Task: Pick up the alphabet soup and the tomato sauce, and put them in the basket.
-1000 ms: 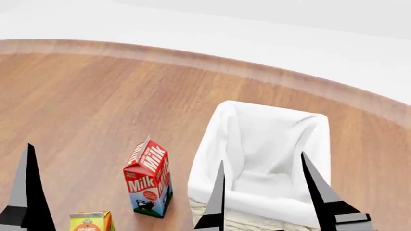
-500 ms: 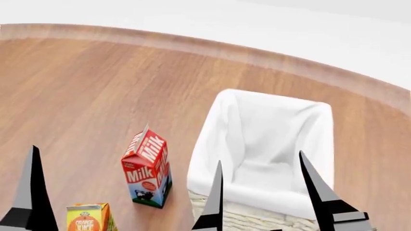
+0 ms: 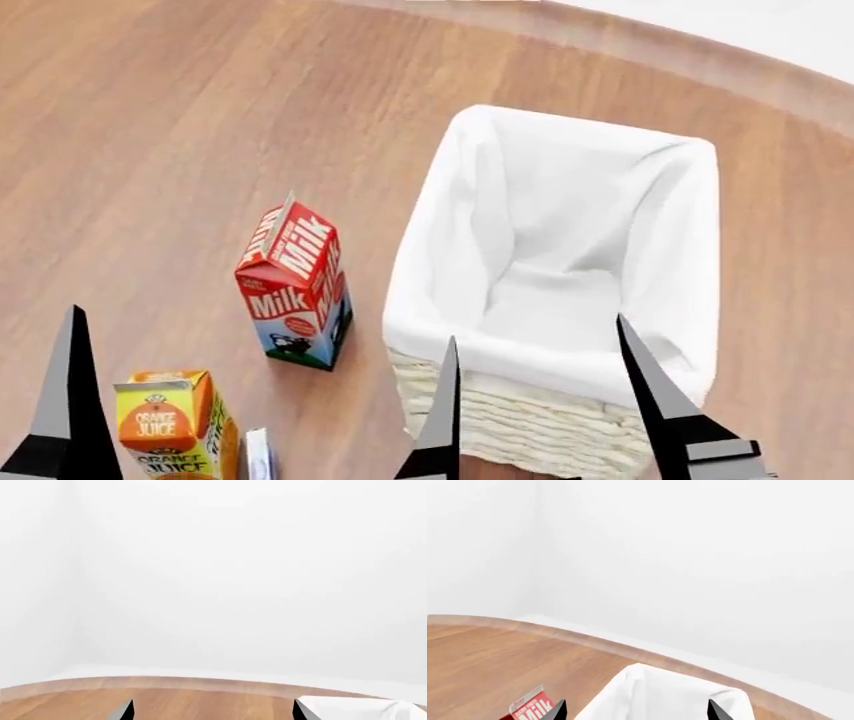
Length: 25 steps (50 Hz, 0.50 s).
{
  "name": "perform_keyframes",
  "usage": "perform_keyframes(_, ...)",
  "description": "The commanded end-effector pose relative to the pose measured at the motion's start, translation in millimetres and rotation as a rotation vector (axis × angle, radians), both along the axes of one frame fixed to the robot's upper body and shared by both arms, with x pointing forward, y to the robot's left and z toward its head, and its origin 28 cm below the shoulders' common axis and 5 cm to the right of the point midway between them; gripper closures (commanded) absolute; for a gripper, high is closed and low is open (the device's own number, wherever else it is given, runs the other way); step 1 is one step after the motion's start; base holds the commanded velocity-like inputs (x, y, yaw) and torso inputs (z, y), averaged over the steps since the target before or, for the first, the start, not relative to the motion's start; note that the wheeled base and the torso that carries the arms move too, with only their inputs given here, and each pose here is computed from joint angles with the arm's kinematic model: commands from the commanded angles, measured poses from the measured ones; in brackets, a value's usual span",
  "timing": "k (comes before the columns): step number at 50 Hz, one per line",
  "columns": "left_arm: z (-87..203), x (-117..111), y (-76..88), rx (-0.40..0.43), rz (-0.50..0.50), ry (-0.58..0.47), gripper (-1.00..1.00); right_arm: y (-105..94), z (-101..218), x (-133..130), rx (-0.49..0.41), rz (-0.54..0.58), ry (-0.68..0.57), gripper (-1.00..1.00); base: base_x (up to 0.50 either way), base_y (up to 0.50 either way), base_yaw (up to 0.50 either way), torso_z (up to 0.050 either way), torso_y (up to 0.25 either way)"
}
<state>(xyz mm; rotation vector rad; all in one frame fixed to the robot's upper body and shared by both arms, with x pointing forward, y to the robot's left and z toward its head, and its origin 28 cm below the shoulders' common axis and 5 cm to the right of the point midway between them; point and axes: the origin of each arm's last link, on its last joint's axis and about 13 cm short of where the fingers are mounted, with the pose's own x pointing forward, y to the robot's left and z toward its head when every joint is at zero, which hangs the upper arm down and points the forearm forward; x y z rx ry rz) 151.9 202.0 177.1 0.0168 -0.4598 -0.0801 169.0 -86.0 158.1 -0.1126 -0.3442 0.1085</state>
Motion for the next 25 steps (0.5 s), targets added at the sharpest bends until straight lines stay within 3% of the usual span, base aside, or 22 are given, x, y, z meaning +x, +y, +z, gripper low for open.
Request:
perform_keyframes(1,-0.2,0.4,0.6,0.000,-0.001,-0.001,-1.00,0.6,-0.6,0.1,-0.003,0.002,0.001,-1.00,0.00,0.00,0.00,0.041,-0.182)
perform_keyframes(7,0.9,0.3,1.6,-0.037,-0.004,-0.007,-1.00,0.1,-0.6,-0.2,0.000,0.000,0.002,-1.00,0.00,0.00,0.00,0.040,-0.145)
perform_keyframes(25,8.9,-3.8,6.1,-0.044,0.011,-0.043,-1.00,6.4,-5.6,-6.2,-0.008,0.023,0.029,-1.00,0.00,0.00,0.00,0.000,0.000)
